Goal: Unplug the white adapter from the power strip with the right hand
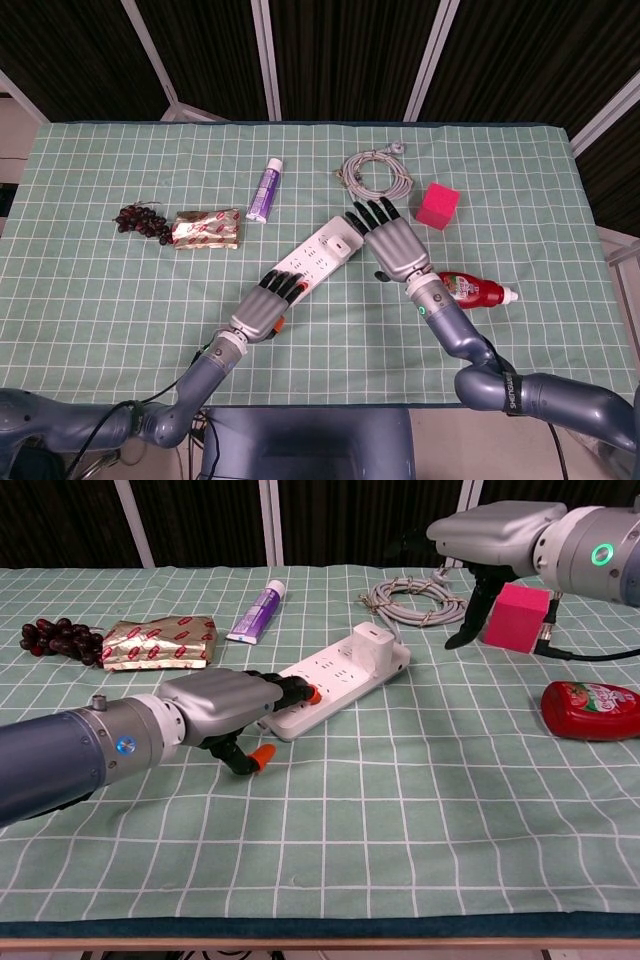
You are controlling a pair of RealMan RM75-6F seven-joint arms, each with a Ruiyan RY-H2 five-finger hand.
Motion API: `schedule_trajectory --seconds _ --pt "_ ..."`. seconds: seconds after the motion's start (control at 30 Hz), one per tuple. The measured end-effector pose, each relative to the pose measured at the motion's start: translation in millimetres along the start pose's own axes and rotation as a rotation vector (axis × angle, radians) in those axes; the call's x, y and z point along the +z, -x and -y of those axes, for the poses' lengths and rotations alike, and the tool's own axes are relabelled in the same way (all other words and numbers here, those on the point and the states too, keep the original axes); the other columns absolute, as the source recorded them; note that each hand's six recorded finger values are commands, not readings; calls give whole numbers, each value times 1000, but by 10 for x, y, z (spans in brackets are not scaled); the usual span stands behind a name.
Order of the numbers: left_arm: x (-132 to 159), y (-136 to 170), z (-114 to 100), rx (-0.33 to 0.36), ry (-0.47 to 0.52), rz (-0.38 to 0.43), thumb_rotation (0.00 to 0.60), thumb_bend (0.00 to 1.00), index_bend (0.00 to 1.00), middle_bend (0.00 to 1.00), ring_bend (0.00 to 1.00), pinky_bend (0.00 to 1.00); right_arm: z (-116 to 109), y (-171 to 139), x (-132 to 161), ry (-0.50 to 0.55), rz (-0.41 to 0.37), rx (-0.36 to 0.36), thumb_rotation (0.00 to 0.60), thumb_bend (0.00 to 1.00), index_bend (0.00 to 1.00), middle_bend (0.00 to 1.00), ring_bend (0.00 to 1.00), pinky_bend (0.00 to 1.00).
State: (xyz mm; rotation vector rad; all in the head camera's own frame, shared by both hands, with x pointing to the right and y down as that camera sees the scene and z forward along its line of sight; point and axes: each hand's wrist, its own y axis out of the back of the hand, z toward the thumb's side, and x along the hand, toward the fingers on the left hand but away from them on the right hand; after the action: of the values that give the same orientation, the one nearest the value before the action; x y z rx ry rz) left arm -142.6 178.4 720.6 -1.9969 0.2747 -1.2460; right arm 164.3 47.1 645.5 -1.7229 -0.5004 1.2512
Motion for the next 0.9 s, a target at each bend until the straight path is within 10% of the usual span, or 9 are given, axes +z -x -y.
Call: schedule_trajectory --seconds 0.9 --pt "-68 45 46 1 -13 1 600 533 84 0 0 98 307 415 204 -70 -157 13 600 196 204 177 167 233"
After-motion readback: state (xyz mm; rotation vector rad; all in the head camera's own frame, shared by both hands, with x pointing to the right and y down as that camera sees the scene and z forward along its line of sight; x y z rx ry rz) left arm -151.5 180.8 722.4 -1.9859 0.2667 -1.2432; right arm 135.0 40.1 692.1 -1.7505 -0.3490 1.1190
